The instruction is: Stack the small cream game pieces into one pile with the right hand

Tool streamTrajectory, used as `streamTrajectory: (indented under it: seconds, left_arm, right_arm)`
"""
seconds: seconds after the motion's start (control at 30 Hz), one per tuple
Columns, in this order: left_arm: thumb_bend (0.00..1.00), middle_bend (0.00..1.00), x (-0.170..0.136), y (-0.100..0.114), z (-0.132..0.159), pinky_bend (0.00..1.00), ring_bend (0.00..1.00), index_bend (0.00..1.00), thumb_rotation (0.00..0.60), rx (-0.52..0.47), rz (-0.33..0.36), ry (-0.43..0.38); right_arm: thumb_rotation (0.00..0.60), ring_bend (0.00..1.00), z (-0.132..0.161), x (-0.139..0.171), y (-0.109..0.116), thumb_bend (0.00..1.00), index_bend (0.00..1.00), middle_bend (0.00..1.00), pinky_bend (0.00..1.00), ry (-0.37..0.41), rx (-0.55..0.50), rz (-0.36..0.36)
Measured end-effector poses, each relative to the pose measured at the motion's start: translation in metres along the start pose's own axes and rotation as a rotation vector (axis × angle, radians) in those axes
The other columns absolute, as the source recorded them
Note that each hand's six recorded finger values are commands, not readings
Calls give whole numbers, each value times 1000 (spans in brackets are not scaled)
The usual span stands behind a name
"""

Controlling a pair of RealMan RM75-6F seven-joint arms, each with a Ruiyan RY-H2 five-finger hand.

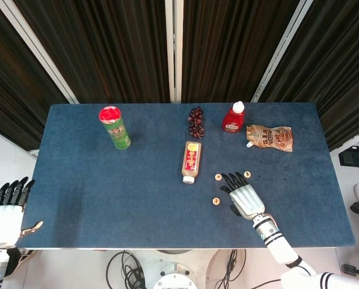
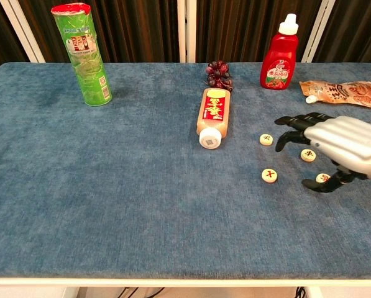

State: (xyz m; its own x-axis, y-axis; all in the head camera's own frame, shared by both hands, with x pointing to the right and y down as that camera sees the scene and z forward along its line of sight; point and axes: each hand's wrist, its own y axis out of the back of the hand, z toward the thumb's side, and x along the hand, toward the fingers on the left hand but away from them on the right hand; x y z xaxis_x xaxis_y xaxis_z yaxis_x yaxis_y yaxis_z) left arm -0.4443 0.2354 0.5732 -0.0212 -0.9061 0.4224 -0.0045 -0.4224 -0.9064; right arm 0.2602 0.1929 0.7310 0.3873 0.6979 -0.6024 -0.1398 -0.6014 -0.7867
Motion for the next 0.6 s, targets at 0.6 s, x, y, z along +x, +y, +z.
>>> streamTrajectory:
  seconds: [0.6]
  left_arm:
    - [93, 0, -3, 0, -7, 0, 0, 0, 600, -5, -8, 18]
  right_arm:
    - [600, 0, 26, -16, -9, 312, 408, 0, 0, 63, 6, 21]
